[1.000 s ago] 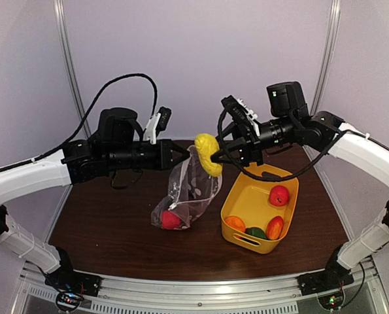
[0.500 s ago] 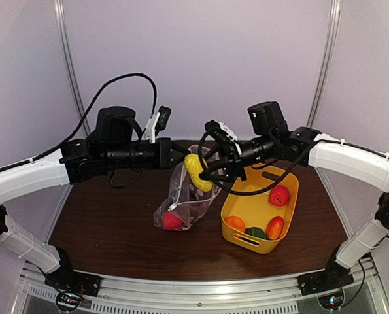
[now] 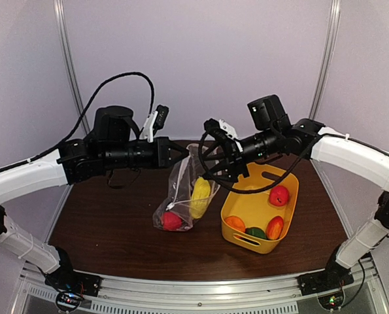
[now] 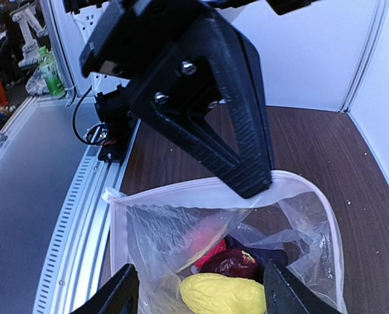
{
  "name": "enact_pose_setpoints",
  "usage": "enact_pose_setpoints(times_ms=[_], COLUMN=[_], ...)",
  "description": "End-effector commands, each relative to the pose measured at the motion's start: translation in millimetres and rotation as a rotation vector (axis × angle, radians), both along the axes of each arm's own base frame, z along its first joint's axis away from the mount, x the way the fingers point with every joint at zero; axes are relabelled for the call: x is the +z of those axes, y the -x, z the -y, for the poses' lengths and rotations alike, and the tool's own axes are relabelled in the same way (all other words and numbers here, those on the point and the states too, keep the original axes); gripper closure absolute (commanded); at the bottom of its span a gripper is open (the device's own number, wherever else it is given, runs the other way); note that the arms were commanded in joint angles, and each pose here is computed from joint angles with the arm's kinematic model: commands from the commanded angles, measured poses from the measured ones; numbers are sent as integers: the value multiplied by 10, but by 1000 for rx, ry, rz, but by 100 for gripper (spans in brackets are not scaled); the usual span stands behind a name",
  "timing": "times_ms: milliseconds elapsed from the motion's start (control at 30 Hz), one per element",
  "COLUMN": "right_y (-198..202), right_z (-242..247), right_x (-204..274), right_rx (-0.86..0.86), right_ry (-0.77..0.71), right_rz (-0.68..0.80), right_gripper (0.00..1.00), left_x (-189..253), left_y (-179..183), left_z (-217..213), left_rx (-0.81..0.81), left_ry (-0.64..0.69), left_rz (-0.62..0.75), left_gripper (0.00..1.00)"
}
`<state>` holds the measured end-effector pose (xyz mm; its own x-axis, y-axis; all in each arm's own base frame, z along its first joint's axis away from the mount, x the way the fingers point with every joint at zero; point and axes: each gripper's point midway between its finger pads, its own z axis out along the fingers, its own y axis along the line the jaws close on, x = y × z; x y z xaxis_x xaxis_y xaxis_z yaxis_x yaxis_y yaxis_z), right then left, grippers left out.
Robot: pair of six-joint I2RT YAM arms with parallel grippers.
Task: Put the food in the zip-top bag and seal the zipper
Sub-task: Place the fake fruit in the zipper food storage bag.
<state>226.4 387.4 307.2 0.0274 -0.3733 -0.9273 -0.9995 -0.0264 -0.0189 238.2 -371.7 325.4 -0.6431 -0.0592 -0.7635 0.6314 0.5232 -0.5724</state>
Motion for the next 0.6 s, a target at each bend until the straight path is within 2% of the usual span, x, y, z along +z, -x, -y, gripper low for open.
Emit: enact_pose_setpoints(times_ms=[0,167,400,433,567], right_y=[273,469,473,449,326], right_z=[258,469,335,315,230], right_x=[-247,-540,-722,-743,-738], right_rx=[100,161,123,114,60], right_ry=[223,405,488,503,525], right_rz=[70,167,262,277,323], right_gripper=[35,34,33,35,52], left_x=[112,22,-30,-34,-35], left_y=[5,-15,-10,-9,-13], left_z=[-72,-53,-9,-14,-28], left_rx=[18,18,2,3,6], left_ry=[19,1,-3,-6,-15], left_rz=[51,48,38,37,42], left_gripper=[100,100,100,100,100])
